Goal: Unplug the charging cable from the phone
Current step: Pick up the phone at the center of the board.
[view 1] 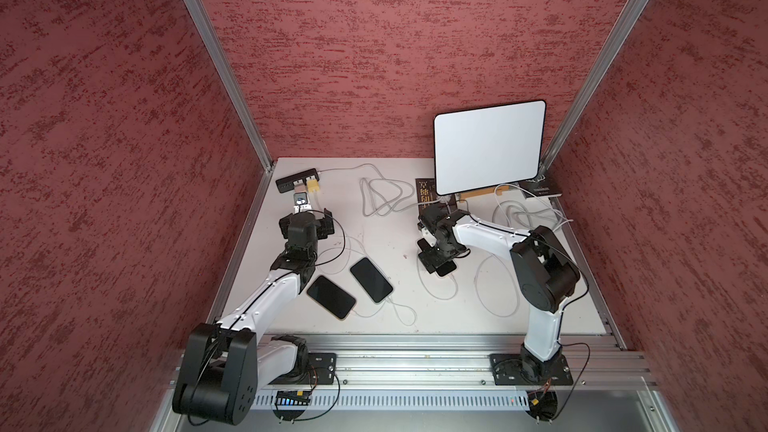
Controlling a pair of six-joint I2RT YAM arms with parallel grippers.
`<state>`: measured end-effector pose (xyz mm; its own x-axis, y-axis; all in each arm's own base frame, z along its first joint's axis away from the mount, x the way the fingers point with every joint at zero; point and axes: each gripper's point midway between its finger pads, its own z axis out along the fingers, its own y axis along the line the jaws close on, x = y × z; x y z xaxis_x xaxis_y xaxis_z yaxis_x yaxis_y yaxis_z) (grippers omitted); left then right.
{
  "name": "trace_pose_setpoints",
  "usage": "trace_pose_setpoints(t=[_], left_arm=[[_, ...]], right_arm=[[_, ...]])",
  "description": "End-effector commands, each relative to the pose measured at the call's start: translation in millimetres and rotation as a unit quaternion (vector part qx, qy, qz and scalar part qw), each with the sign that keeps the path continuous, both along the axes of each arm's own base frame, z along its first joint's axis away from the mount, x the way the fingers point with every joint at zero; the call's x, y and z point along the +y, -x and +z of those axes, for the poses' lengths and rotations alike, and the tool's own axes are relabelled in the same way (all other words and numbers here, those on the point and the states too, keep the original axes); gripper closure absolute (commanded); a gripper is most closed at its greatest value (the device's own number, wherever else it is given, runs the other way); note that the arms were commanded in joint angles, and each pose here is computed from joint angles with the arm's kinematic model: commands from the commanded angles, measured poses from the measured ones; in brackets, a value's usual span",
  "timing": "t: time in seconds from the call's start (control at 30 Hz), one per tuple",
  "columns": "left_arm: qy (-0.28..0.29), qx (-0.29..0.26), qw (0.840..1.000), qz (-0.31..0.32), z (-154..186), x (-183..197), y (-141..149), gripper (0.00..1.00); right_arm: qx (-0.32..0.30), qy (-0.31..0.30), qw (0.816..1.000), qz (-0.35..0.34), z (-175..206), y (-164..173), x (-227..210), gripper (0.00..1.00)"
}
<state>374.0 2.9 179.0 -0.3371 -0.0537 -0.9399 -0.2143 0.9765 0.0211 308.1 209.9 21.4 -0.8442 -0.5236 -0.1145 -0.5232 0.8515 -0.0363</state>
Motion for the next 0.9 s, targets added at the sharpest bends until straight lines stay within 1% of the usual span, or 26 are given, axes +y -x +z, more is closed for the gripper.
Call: trace_pose_setpoints(t=[0.0, 0.23, 0.4, 0.57, 0.73, 0.87], left_arm=[[0.005, 0.004, 1.0, 0.002, -3.3, 1.8, 3.2, 0.0], [0.007, 0.006, 1.0, 0.001, -5.1, 1.5, 2.8, 0.0], [0.003, 0.006, 1.0, -0.002, -2.8, 1.0, 3.1, 0.0], [0.004, 0.006, 1.0, -0.002, -0.9, 2.0, 2.7, 0.0], [0.016, 0.002, 1.0, -0.002, 3.3, 2.3, 2.6, 0.0], [0.027, -0.01, 0.999, -0.018, 10.7, -2.7, 3.8, 0.0]], right_arm=[[-0.018, 0.018, 1.0, -0.002, 0.6, -8.4, -3.0, 0.01], [-0.013, 0.01, 1.0, -0.004, -9.7, -7.6, 0.7, 0.02], [-0.012, 0.007, 1.0, -0.003, -12.0, -8.1, 2.2, 0.09], [-0.021, 0.006, 1.0, -0.004, -9.1, -10.6, 2.2, 0.19], [-0.033, -0.01, 0.999, -0.001, 1.4, -13.2, 6.5, 0.26], [-0.047, -0.022, 0.999, -0.003, 14.0, -16.3, 7.6, 0.31]])
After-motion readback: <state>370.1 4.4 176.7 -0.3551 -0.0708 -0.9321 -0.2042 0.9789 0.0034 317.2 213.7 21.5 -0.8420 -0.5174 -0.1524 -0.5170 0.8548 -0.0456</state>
